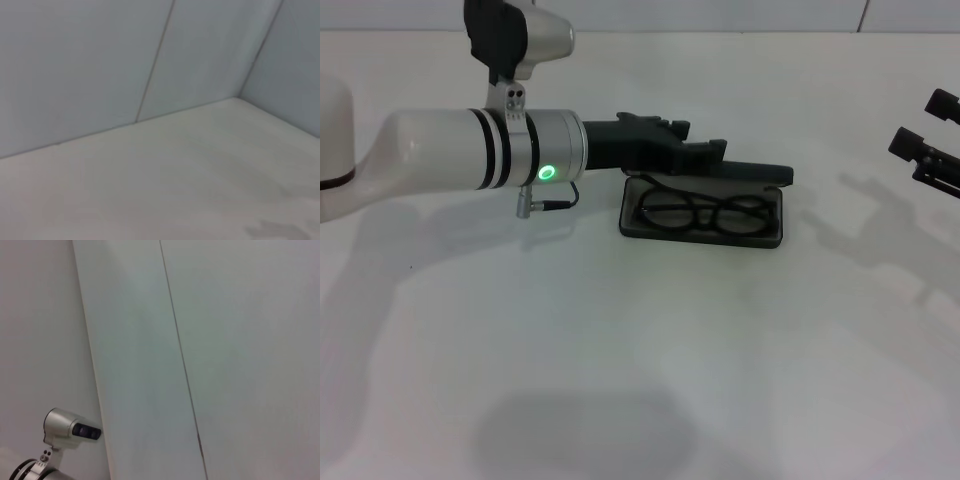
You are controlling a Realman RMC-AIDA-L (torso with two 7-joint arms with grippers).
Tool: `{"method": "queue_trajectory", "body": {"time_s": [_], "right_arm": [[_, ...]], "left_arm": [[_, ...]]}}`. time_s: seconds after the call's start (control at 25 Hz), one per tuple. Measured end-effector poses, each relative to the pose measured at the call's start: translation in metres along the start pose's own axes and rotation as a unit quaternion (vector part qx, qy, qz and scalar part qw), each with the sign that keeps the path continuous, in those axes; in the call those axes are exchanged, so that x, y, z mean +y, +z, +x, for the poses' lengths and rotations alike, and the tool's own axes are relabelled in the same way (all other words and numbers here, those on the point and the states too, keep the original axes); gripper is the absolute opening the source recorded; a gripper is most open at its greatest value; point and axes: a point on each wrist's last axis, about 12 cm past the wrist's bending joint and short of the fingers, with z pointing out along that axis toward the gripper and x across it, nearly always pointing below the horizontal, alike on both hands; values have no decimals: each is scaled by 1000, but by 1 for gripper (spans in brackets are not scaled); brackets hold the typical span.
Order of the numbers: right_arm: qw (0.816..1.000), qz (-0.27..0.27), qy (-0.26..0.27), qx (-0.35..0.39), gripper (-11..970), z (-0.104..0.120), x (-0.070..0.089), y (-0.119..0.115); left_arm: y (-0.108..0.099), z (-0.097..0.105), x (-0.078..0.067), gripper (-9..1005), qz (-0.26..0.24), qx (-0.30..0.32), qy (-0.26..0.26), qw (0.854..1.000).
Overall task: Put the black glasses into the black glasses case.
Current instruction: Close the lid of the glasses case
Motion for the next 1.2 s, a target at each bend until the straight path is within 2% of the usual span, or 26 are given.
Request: {"method": "queue_trajectory", "body": {"time_s": [0.44, 1.2], "right_arm": [[1000, 3, -3, 3, 794, 0, -2, 2], [1000, 2, -16, 19, 793, -3, -7, 18]], "left_arm": [[-7, 15, 2, 642, -1, 9, 2, 1000], [-8, 27, 0, 642, -1, 28, 7, 1000]]}}
